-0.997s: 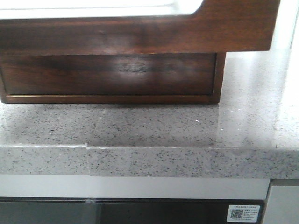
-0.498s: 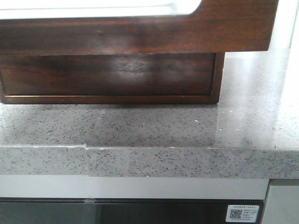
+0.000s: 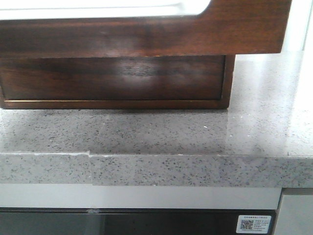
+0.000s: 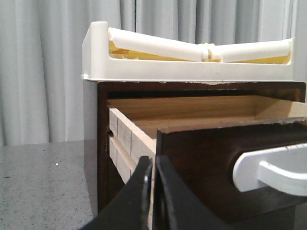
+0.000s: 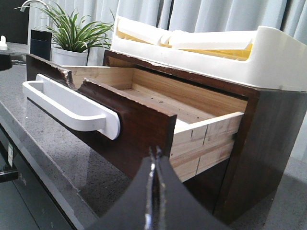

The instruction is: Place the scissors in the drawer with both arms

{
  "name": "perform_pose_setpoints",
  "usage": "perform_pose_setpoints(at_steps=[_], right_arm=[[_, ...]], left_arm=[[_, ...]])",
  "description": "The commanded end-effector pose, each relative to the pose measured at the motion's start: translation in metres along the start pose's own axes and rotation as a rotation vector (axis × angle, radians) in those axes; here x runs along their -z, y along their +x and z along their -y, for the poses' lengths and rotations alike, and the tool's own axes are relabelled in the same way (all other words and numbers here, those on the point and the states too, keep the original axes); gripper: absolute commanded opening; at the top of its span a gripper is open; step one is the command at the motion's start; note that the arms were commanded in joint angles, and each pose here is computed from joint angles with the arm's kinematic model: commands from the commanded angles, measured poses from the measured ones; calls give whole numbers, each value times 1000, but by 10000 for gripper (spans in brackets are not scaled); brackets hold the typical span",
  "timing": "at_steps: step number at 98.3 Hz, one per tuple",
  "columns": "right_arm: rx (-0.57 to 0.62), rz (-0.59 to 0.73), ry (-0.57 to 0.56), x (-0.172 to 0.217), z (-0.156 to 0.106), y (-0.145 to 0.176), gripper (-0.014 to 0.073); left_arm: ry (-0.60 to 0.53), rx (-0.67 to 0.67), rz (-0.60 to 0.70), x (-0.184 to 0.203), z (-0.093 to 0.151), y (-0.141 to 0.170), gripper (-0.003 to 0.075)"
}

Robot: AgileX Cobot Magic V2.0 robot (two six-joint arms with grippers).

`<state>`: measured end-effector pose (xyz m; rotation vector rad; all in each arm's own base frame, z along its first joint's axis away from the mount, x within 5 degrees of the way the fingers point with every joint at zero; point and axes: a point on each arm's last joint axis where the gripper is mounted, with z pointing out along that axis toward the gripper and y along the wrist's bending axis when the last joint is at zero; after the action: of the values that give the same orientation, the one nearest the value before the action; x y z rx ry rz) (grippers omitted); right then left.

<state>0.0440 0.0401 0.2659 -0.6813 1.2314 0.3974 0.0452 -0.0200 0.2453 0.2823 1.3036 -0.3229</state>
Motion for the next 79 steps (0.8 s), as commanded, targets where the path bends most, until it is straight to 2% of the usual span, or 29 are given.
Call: perform_pose_setpoints(at_steps=[1, 6, 15, 32, 39, 66, 79], right_arm=[[-4, 82, 47, 0, 6, -14, -61], [-4, 82, 47, 0, 6, -14, -61], [-4, 82, 47, 0, 6, -14, -61], [-4, 82, 47, 0, 6, -14, -61], [-4, 82, 47, 0, 6, -14, -61], [-4, 82, 47, 0, 6, -14, -61], [-4, 82, 47, 0, 6, -14, -61]], left_arm=[[-12, 59, 73, 3, -1, -12, -19], [-51, 90, 23, 3, -3, -7, -19], [-146, 36, -69, 4, -8, 6, -19], [-303, -18, -98, 7, -16, 35, -19], [-345, -9, -196, 9, -18, 43, -19], [-375, 44, -446, 16, -18, 65, -19], [-375, 43, -438, 16, -18, 64, -19]])
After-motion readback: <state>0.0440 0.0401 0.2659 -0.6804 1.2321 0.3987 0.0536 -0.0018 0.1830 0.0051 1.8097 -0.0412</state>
